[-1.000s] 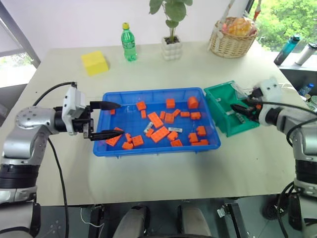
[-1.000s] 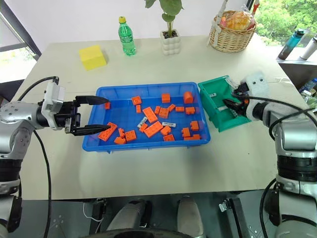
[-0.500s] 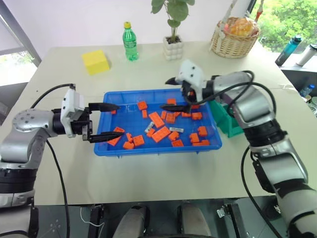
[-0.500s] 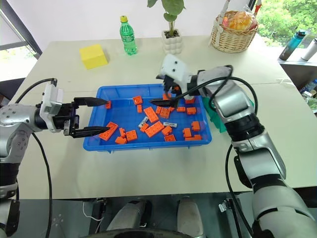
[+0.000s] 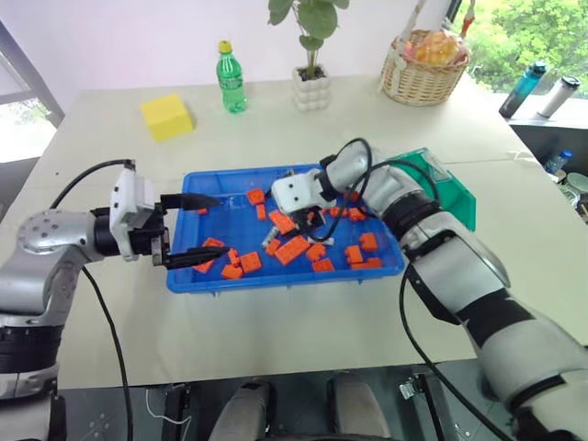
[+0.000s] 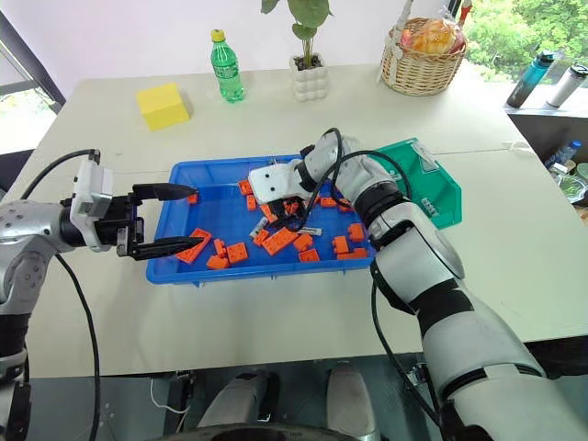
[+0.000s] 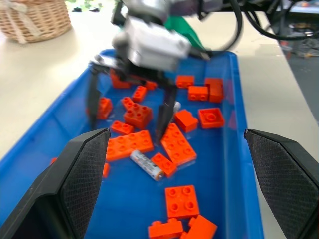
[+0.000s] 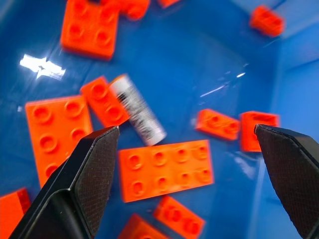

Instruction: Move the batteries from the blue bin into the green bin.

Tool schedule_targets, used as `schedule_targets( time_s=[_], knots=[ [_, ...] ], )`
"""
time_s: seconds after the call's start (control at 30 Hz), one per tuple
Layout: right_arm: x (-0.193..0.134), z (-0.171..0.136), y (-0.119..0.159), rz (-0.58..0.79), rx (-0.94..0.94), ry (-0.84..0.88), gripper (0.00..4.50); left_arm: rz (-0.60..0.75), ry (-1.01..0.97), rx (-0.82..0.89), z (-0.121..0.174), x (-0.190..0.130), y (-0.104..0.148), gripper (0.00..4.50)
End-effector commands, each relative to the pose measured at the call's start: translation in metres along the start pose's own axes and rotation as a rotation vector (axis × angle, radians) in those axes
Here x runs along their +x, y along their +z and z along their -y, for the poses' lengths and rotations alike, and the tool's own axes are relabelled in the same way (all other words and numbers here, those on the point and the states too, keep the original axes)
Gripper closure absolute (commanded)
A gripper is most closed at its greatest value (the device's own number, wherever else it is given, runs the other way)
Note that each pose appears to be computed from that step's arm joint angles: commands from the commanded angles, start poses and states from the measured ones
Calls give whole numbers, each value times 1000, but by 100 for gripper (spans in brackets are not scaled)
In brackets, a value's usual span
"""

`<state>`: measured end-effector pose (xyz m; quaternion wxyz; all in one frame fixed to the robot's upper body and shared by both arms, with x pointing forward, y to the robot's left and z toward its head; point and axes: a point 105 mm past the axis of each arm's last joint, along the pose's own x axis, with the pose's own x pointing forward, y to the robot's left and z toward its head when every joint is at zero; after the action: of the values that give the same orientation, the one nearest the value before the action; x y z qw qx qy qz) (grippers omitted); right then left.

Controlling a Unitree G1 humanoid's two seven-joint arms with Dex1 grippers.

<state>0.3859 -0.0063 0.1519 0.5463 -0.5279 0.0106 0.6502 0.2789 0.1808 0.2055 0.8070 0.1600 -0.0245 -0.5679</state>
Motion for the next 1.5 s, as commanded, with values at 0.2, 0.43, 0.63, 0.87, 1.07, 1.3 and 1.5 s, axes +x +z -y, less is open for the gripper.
schedule_targets(
  time_s=[0.2,0.43,0.63,0.87,1.07,1.3,1.5],
  knots=[
    [9,9,14,-4,-125,-30,4,15,46,55,-4,-9,18,0],
    [24,5,24,5,-182,12,4,24,60,59,-7,-9,22,0],
    [30,-9,33,33,-166,159,94,34,70,63,-9,-7,25,0],
    [33,-22,31,40,-156,249,377,37,83,67,-9,-7,25,0],
    [27,-19,28,50,-89,237,377,38,93,67,-10,-8,24,0],
    [18,-11,41,160,43,254,246,37,100,68,-12,-8,23,0],
    [10,7,61,257,96,204,246,37,98,77,-17,-6,25,0]
  ],
)
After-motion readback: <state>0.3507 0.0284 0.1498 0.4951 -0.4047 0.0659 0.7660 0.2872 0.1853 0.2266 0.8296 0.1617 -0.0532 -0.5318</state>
